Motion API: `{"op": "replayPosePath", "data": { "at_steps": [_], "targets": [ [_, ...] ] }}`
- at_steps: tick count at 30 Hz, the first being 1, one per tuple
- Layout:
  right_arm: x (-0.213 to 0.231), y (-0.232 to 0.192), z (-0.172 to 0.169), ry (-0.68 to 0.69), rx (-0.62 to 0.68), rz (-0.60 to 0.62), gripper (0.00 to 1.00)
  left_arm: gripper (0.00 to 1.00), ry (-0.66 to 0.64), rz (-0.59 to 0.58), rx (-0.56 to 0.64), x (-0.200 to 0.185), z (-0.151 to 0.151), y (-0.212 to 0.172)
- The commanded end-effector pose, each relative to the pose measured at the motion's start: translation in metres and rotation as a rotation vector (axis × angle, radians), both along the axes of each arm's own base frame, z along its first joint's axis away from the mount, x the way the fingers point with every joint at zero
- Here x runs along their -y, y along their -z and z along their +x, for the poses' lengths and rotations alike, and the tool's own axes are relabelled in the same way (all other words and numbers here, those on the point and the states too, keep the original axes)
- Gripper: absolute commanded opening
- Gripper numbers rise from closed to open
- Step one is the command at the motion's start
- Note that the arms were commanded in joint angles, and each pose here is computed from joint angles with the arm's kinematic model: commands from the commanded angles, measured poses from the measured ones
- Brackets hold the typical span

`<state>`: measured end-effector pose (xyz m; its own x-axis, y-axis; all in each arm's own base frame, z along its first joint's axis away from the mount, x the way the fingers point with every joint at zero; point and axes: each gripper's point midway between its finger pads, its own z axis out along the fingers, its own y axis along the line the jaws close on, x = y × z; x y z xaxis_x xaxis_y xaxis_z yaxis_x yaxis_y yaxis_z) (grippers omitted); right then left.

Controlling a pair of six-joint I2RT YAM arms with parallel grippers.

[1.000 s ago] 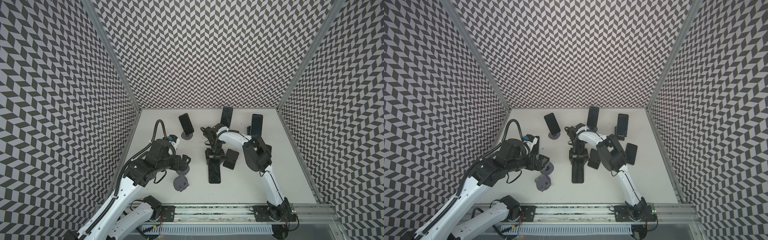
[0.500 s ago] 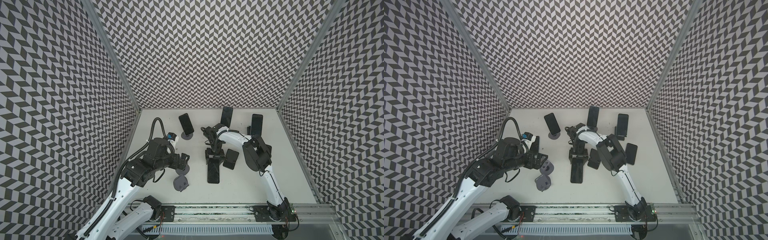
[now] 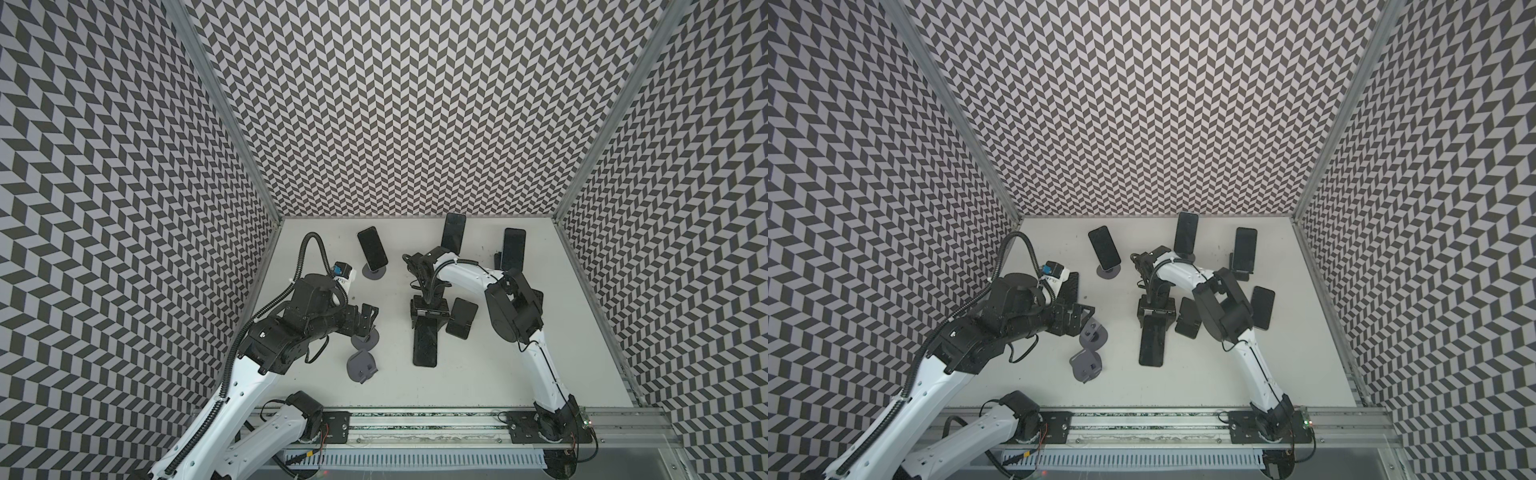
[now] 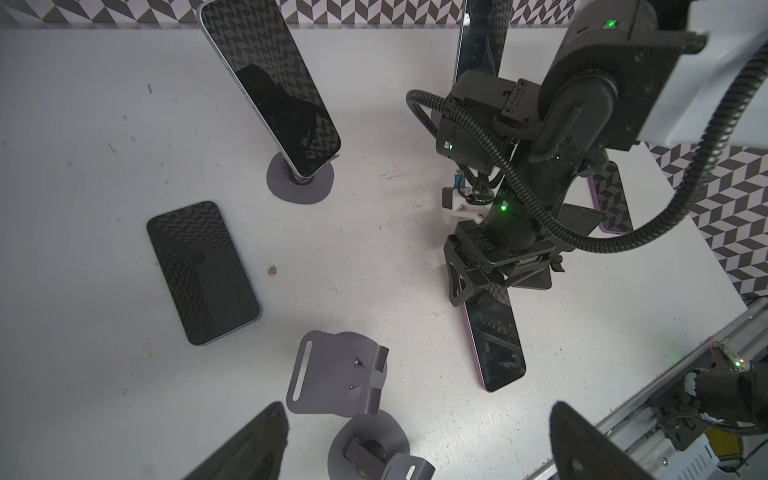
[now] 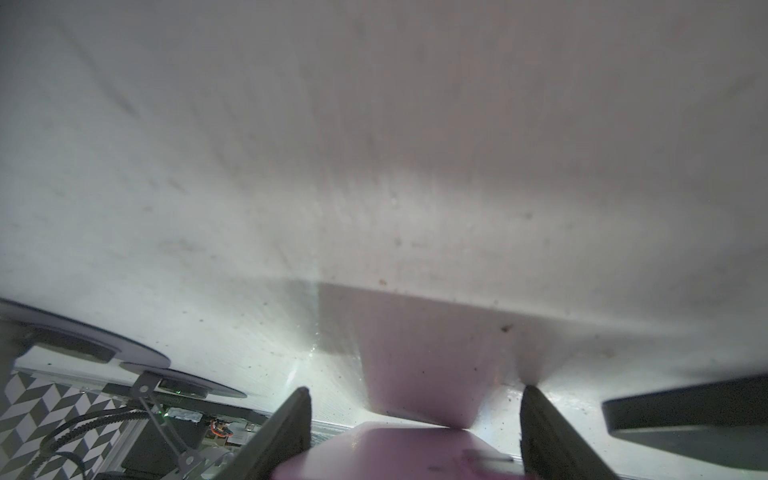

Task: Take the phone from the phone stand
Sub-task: 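Lay the pink-edged phone flat on the table and open the right gripper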

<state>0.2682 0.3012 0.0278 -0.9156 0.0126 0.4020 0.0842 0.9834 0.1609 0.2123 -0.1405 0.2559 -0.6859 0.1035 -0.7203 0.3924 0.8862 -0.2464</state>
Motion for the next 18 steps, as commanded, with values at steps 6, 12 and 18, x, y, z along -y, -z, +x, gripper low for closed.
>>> {"op": "replayPosePath", "data": {
  "at_steps": [6, 12, 18],
  "targets": [
    [-0.0041, 0.0006, 0.0043, 0.026, 0.0, 0.011, 0.68, 0.98, -0.018, -0.013, 0.058, -0.0036, 0.0036, -0.0159],
    [-0.0048, -0.0027, 0.0075, 0.036, 0.012, 0.013, 0.78, 0.98, -0.018, -0.016, 0.064, -0.0035, 0.0042, -0.0182],
    [-0.0078, -0.0053, 0.0113, 0.042, 0.021, 0.022, 0.86, 0.98, -0.016, -0.013, 0.069, -0.0042, 0.0038, -0.0186]
  ]
}}
